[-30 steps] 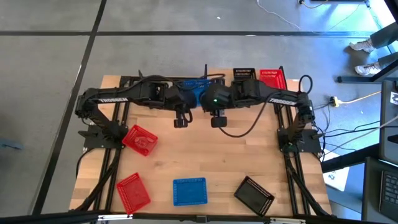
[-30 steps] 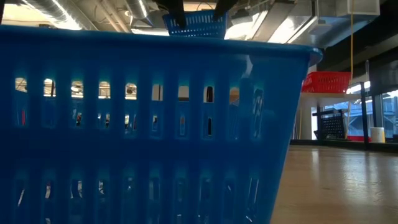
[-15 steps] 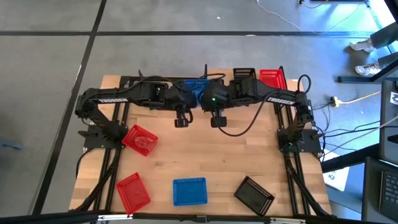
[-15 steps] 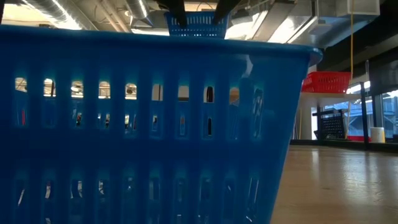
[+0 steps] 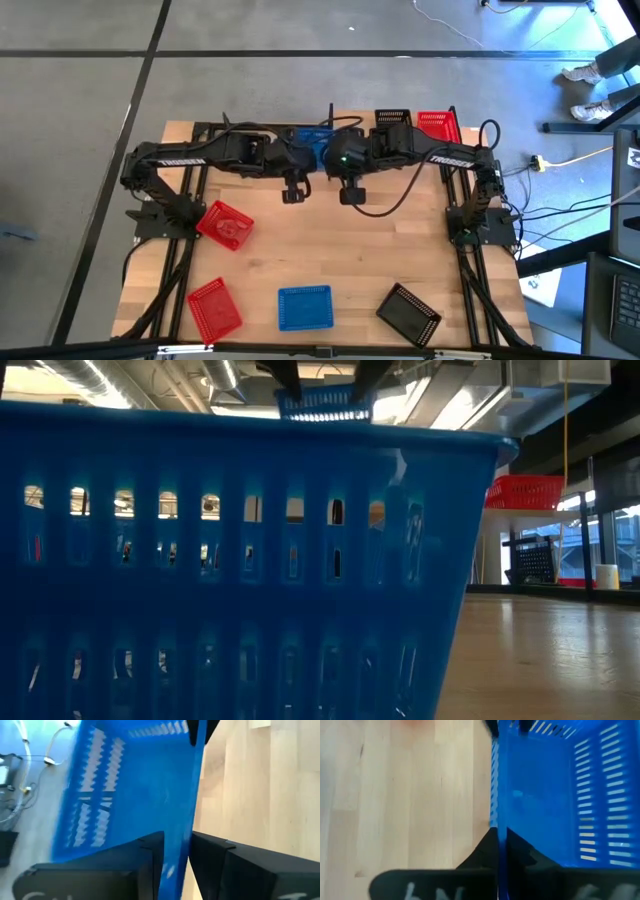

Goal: Stack baskets on shelf by color
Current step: Put the center blue bin on the shelf

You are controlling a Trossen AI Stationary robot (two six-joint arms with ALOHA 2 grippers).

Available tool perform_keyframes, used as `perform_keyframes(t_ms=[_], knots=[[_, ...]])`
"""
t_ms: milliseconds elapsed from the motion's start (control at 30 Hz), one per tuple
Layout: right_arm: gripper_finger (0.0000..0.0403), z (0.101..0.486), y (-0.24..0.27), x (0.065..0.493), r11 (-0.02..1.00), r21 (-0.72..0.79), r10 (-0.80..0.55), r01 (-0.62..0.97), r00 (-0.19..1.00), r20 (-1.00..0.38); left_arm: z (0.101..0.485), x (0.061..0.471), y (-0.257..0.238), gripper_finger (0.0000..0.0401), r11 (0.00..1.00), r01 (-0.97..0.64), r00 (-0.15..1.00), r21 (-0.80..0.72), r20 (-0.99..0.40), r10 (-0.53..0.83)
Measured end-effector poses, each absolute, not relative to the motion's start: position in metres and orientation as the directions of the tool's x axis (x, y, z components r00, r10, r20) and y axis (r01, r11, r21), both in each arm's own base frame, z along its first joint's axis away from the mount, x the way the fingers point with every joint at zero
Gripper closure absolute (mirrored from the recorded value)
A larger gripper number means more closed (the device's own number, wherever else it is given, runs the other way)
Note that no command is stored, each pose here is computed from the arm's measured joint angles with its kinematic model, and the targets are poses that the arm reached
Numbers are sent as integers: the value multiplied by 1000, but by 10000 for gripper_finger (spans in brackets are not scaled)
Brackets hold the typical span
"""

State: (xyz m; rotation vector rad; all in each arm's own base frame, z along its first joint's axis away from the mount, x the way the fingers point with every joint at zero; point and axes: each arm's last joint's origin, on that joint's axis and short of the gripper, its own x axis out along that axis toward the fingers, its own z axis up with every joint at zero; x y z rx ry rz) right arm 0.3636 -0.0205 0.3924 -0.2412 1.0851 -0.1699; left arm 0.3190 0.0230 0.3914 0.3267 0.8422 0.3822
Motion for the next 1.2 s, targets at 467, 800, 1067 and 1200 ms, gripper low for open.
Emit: perform_keyframes(t_ms=[467, 800, 1067, 1200], knots=[[402, 390, -33, 356, 862, -147, -355, 486, 370, -859, 429, 289, 10, 327, 867, -249, 715, 431, -522, 465], [402, 390, -70, 349, 512, 73, -400, 856, 313, -861, 439, 275, 11, 327, 828, -243, 710, 506, -489, 507], [402, 392, -83, 350, 227, 253, -432, 940, 330, -839, 434, 273, 11, 327, 800, -149, 684, 581, -524, 508], [402, 393, -82, 353, 182, 307, -444, 934, 357, -822, 437, 267, 11, 327, 795, -133, 684, 592, -525, 506]])
